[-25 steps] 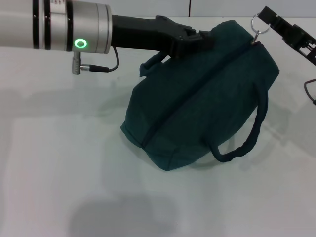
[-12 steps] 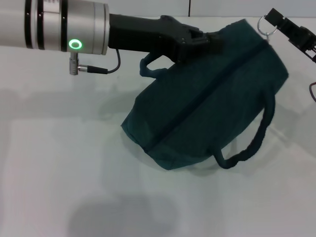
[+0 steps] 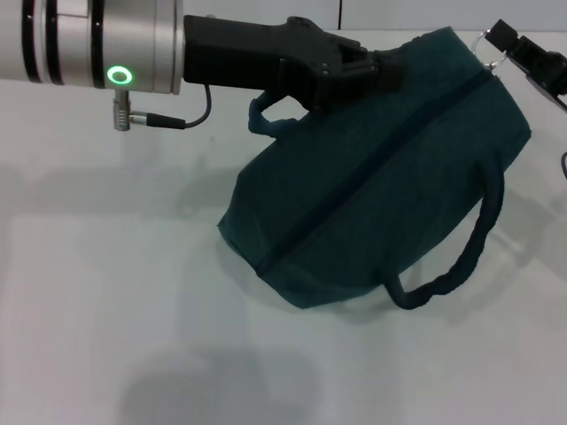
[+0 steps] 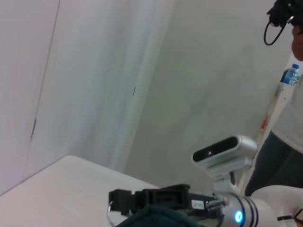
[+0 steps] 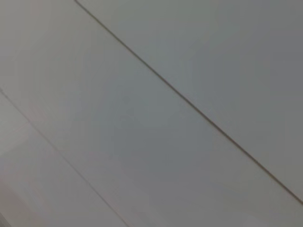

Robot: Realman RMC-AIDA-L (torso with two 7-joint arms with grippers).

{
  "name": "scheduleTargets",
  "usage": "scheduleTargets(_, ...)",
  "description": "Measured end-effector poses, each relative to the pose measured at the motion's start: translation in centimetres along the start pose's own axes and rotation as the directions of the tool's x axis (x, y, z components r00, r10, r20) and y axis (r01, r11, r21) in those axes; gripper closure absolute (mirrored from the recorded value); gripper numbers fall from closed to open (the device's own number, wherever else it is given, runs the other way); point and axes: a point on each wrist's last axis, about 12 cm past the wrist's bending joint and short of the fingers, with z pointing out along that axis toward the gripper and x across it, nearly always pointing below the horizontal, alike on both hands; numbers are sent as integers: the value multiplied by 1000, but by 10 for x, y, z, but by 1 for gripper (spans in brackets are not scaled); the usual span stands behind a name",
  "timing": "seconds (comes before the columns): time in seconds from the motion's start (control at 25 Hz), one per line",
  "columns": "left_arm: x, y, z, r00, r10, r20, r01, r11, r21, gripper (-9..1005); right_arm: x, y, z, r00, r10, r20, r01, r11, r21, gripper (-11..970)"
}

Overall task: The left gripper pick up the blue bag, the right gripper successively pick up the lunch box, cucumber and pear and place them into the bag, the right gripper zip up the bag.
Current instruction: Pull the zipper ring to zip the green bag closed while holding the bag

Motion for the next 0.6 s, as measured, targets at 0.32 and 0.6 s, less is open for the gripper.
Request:
scheduleTargets(0.32,-5,-6,-6,999,9,50,-10,1000,29,938,2,-3,-2,1000,13,-3,-13,1000,29,844)
scheduleTargets(0.6,-7,-8,-9,998,26,59,-27,999,19,939,2,-2,0,1000,9,-8,-9,1000,19,843)
